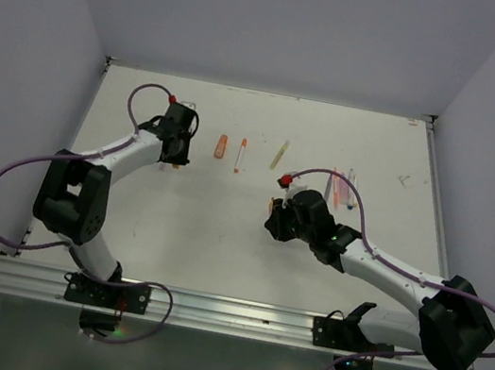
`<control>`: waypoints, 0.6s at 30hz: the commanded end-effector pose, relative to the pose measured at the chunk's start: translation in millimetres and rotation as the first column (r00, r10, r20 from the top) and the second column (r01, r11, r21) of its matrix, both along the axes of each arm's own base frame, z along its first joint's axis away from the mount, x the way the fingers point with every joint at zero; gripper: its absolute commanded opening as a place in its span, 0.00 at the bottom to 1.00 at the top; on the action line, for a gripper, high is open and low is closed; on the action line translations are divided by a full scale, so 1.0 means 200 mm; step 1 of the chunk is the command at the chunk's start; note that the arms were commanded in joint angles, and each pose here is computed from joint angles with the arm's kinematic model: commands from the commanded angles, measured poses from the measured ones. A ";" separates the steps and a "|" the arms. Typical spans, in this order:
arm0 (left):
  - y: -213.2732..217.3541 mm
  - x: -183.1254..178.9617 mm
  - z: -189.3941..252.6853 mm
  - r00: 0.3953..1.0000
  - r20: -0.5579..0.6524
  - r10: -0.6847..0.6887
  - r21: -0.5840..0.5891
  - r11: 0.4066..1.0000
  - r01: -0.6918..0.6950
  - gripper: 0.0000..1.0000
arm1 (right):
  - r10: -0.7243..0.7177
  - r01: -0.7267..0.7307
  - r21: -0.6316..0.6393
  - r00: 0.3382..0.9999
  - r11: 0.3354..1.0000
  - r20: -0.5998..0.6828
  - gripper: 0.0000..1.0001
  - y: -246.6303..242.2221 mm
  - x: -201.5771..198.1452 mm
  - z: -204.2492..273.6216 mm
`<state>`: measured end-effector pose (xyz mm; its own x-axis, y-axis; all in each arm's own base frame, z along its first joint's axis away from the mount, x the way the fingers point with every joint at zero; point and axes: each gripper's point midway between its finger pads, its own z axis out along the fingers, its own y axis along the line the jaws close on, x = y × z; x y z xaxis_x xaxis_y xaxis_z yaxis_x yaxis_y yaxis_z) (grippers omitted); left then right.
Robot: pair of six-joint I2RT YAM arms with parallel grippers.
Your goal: Open the pen caps
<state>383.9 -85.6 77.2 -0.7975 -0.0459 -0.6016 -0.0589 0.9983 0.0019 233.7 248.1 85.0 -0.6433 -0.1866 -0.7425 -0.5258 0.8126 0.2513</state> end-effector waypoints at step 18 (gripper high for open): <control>0.13 0.10 -0.22 0.993 -0.106 0.061 0.193 0.980 -0.040 0.29 | -0.070 0.071 -0.002 0.996 0.998 0.058 0.00 -0.03 0.09 0.08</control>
